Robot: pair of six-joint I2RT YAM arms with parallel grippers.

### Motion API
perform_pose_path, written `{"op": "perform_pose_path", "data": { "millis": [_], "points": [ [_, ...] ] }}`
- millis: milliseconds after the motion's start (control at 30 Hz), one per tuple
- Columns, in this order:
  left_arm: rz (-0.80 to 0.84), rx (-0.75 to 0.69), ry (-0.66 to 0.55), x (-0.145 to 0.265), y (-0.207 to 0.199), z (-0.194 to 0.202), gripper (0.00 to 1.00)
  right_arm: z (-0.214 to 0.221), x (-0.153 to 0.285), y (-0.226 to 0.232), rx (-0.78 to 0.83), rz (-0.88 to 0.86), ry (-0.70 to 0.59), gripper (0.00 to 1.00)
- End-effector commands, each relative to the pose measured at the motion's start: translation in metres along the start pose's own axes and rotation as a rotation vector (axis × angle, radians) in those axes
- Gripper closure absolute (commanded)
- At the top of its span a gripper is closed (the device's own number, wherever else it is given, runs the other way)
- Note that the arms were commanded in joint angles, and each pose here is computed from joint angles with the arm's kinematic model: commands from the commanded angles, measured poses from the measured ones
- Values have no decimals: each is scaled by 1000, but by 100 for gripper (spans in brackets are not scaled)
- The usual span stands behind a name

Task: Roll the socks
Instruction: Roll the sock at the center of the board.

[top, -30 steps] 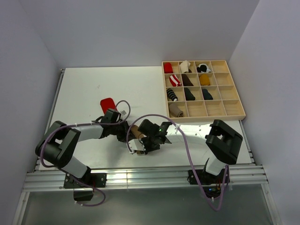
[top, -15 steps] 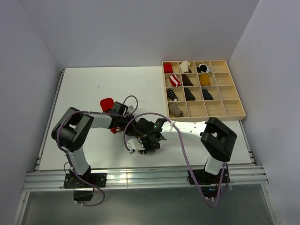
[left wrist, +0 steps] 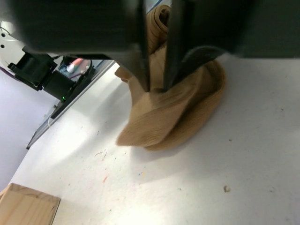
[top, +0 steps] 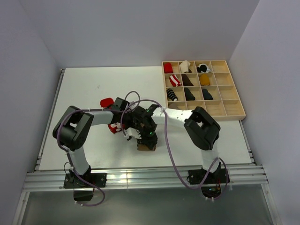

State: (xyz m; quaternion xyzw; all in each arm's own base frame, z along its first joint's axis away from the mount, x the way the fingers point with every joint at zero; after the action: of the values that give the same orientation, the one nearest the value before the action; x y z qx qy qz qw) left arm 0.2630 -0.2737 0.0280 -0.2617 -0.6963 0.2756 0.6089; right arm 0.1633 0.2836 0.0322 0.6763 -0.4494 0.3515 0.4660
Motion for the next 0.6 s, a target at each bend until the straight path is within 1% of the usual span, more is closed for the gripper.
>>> {"op": "perform_pose_path", "data": {
  "millis": [0,33,167,300,433,533,567],
  "points": [
    [-41,-75,-130,12,-5,-27,73,25,-10,-4,-69,-81,53,75],
    [-37,-78,-145,13,-8,-30,68,26,-9,-5,-76,-87,53,75],
    [-26,-105,-190,20,-19,-45,58,29,-11,-6,-92,-87,51,75],
    [10,-139,-248,34,-38,-64,55,30,-14,-7,-103,-86,57,75],
    [-18,-137,-326,53,-43,-87,56,31,-14,-9,-113,-78,58,76],
    [-54,-87,-386,72,-32,-101,57,31,-14,-10,-116,-74,56,76],
    [-77,-56,-423,81,-22,-110,57,32,-15,-10,-120,-77,59,76]
  ]
}}
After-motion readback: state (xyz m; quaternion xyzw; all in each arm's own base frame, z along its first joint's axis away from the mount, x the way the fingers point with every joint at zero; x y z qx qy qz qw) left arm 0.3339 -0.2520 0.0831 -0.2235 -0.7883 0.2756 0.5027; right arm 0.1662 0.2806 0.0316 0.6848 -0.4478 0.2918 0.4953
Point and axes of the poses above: each gripper's point midway between its finger pads, its own x axis back along the fingers, its own y axis along the line the jaws close on, z = x × y, the point moved 1 cm from there along x, back along the fingers, and after that the axes turned 4 degrees about -x, right-handed, at the moved point
